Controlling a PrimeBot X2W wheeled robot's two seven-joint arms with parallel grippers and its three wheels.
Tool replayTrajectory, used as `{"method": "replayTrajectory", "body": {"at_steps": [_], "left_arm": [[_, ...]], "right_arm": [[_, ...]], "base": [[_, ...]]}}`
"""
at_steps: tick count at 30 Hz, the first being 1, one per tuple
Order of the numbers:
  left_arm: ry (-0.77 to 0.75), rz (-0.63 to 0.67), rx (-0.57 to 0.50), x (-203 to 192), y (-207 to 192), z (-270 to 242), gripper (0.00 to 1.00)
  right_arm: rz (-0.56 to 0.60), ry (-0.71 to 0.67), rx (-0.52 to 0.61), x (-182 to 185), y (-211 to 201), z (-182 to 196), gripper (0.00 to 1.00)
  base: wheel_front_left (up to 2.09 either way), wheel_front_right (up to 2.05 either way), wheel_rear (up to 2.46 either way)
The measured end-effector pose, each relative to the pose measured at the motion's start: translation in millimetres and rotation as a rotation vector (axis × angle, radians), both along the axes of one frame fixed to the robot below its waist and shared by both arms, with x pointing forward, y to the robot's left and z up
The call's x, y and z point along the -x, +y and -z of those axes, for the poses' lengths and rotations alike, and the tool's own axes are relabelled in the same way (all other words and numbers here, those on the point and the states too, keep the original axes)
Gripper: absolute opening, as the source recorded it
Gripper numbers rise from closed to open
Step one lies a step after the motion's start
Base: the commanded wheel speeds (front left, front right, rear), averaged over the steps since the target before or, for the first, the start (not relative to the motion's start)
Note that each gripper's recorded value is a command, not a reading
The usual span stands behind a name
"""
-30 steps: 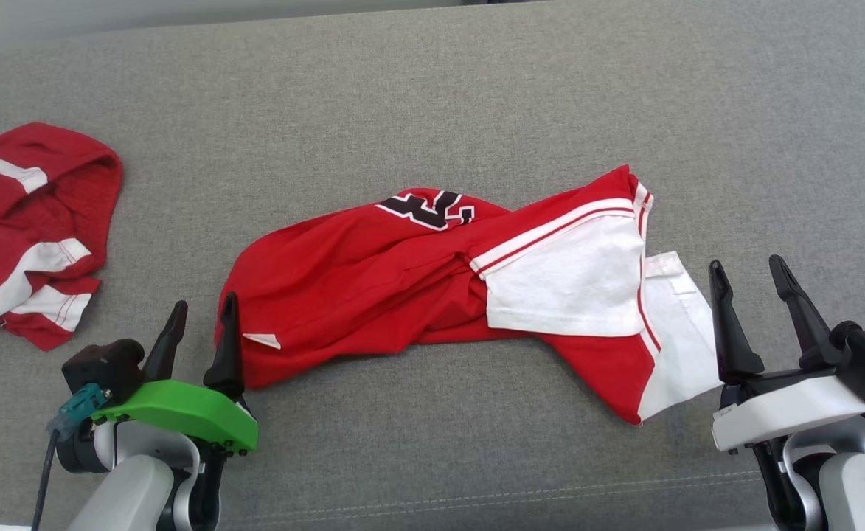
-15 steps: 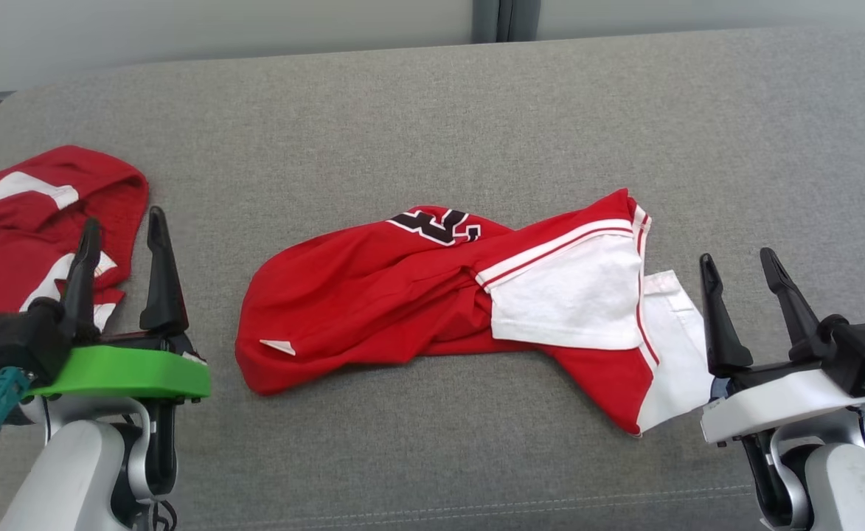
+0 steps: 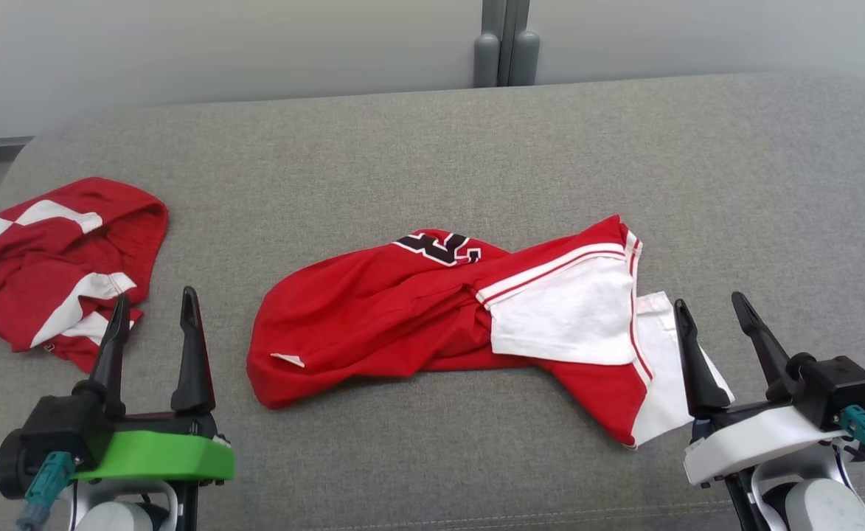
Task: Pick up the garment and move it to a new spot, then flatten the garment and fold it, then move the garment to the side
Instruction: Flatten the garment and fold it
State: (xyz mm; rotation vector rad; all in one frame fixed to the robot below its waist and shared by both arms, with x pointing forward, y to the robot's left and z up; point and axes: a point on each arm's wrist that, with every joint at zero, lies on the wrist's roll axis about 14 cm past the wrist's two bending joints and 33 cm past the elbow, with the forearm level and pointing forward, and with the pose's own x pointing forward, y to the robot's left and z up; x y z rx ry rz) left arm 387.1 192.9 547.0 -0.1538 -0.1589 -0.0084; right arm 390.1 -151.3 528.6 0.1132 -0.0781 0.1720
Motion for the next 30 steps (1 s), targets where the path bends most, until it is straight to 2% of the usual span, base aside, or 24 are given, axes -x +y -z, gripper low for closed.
{"method": "replayTrajectory", "body": {"at_steps": [11,26,30], "left_arm": [[0.076,0.022,-0.012,31.8,-1.6,29.3,1.00],[0.127,0.040,0.004,30.0,-4.7,43.5,1.00],[0.192,0.074,0.031,28.5,-11.3,56.0,1.00]], "right_arm": [[-0.020,0.023,0.002,19.8,7.8,4.1,1.00],[-0.039,0.046,-0.005,18.1,15.2,8.0,1.00],[-0.044,0.055,-0.005,16.3,16.9,10.8,1.00]], "base": [[0.00,0.00,0.00],[0.00,0.00,0.00],[0.00,0.00,0.00]]}}
